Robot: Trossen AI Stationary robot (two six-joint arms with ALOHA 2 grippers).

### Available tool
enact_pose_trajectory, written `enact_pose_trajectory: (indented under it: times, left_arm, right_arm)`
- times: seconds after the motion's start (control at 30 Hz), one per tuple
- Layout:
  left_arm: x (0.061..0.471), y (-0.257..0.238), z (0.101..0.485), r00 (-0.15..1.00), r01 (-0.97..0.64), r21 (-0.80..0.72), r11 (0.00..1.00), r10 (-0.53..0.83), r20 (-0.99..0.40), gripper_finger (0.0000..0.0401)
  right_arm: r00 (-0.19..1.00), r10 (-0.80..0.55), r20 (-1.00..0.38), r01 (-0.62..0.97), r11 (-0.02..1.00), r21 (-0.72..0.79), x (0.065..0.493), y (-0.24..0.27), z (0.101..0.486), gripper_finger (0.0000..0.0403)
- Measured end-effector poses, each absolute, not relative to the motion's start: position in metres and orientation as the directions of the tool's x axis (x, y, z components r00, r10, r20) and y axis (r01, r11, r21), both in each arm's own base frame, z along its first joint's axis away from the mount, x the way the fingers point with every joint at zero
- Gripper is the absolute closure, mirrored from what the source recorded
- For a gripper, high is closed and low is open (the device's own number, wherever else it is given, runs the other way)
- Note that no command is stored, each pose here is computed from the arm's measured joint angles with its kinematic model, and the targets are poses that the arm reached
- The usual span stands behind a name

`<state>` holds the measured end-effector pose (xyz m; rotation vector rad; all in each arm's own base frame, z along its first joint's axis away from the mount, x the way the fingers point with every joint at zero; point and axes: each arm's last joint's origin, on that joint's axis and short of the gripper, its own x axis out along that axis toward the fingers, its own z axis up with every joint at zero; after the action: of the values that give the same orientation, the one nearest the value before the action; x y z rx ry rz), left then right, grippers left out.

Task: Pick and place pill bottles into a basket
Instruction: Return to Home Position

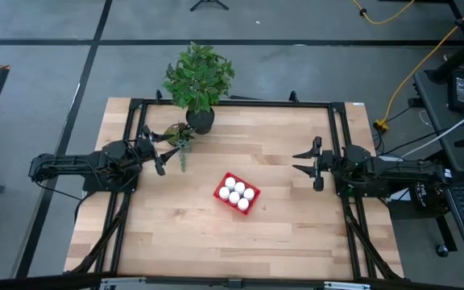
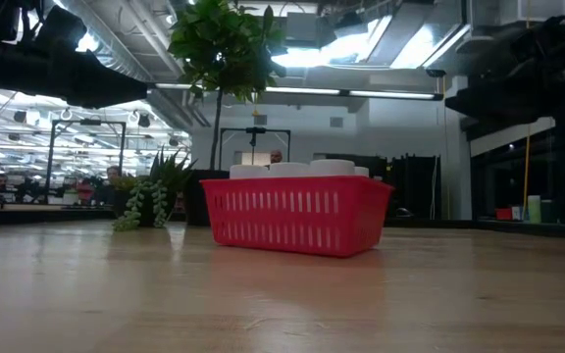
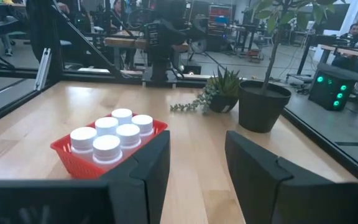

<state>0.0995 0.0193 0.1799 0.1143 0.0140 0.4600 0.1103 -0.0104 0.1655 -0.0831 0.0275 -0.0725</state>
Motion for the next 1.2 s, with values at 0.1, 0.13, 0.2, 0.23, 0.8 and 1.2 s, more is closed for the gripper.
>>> enact_pose_trajectory:
  times: [0.1, 0.13, 0.2, 0.23, 0.8, 1.2]
  left_arm:
    - [0.1, 0.019, 0.18, 0.896, -0.442, 0.113, 0.89, 0.444, 0.012, 0.0155]
    - [0.1, 0.019, 0.18, 0.896, -0.442, 0.114, 0.89, 0.444, 0.01, 0.0155]
    - [0.1, 0.019, 0.177, 0.897, -0.436, 0.126, 0.891, 0.442, -0.019, 0.0155]
    - [0.099, 0.019, 0.174, 0.897, -0.43, 0.135, 0.893, 0.439, -0.044, 0.0155]
    - [0.096, -0.006, 0.178, 0.972, -0.21, 0.067, 0.975, 0.201, 0.124, 0.0157]
    - [0.096, -0.011, 0.171, 0.988, -0.148, 0.098, 0.984, 0.143, 0.053, 0.0157]
  right_arm:
    - [0.997, -0.074, -0.025, 0.071, 0.994, -0.082, 0.11, -0.01, 0.165, 0.0246]
    - [0.997, -0.074, -0.025, 0.071, 0.994, -0.083, 0.11, -0.01, 0.165, 0.0246]
    - [0.997, -0.074, -0.025, 0.071, 0.994, -0.084, 0.11, -0.01, 0.165, 0.0246]
    - [0.997, -0.074, -0.025, 0.071, 0.994, -0.083, 0.11, -0.01, 0.165, 0.0246]
    - [0.997, -0.074, -0.025, 0.071, 0.994, -0.083, 0.11, -0.01, 0.165, 0.0246]
    - [0.997, -0.074, -0.025, 0.072, 0.994, -0.083, 0.11, -0.01, 0.165, 0.0246]
